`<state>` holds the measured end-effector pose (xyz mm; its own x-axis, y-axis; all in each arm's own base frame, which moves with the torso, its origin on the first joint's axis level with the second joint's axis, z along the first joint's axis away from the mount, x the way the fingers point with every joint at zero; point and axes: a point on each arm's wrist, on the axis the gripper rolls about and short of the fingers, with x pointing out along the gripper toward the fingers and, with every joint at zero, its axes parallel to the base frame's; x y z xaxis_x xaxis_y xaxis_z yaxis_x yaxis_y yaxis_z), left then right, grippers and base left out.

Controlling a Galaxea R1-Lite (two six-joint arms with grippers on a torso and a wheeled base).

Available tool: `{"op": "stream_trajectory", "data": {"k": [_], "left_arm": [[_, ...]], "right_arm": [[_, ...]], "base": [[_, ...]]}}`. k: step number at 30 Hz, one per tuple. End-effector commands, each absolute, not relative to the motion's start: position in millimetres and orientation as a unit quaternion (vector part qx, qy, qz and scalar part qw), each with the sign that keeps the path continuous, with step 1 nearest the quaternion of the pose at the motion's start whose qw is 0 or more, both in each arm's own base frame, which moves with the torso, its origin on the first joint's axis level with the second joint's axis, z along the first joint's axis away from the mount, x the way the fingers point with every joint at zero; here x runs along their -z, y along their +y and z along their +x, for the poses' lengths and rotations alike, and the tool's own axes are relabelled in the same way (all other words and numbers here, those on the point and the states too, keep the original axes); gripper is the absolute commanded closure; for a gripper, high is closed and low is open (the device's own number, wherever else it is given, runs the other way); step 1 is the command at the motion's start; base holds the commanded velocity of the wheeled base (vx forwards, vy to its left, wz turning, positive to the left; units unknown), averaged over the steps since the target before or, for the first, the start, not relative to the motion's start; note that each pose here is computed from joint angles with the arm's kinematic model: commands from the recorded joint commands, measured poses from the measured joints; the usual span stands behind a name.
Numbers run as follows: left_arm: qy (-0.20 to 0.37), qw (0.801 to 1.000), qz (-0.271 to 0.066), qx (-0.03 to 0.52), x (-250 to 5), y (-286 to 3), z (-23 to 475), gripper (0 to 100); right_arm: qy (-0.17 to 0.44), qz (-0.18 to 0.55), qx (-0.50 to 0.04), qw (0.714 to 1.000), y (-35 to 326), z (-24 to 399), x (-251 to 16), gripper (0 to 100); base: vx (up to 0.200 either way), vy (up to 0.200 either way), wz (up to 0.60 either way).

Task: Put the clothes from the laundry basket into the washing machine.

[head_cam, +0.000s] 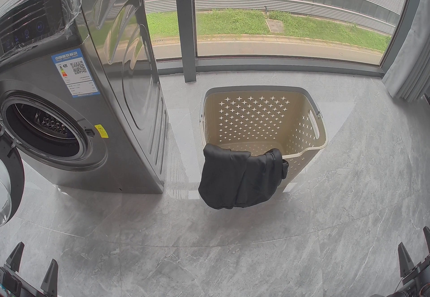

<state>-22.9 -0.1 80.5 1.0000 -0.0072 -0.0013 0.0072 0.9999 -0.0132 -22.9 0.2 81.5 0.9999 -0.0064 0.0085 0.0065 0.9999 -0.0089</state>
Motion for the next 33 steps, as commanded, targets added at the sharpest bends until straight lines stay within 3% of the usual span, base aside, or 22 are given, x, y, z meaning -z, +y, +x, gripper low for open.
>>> {"op": "stream_trajectory", "data": {"k": [1,4,11,15,17,18,19,23,25,26,33], "left_arm": [[0.002,1.0,-0.007,0.003,-76,0,-23,0],[0.002,1.0,-0.007,0.004,-76,0,-23,0],[0.002,1.0,-0.007,0.003,-75,0,-23,0],[0.002,1.0,-0.007,0.004,-76,0,-23,0],[0.002,1.0,-0.005,0.004,-76,0,-23,0],[0.002,1.0,-0.004,0.004,-76,0,-23,0],[0.002,1.0,-0.004,0.005,-76,0,-23,0],[0.002,1.0,-0.005,0.005,-76,0,-23,0],[0.002,1.0,-0.006,0.004,-76,0,-23,0],[0.002,1.0,-0.007,0.005,-76,0,-23,0],[0.002,1.0,-0.006,0.004,-75,0,-23,0]], "right_arm": [[0.003,-0.004,0.004,1.0,0,-22,-77,0],[0.004,-0.001,0.004,1.0,0,-22,-77,0],[-0.005,-0.006,0.003,1.0,0,-22,-79,0],[-0.097,-0.011,-0.005,0.995,1,-38,-130,0],[-0.097,-0.011,-0.005,0.995,1,-38,-130,0],[-0.048,-0.01,-0.013,0.999,1,-32,-153,0],[-0.022,-0.01,-0.024,0.999,1,-25,-154,0],[0.103,0.004,-0.086,0.991,4,10,-143,0],[0.122,0.006,-0.095,0.988,4,18,-141,0],[0.164,0.01,-0.113,0.98,5,37,-136,0],[0.224,0.038,-0.181,0.957,19,92,-131,0]], "base": [[0.2,0.0,0.0],[0.2,0.0,0.0],[0.0,0.0,0.0],[0.0,0.0,0.0],[0.0,0.0,0.0],[0.0,0.0,0.0],[0.0,0.0,0.0],[0.0,0.0,0.0],[0.0,0.0,0.0],[0.0,0.0,0.0],[0.0,0.0,0.0]]}}
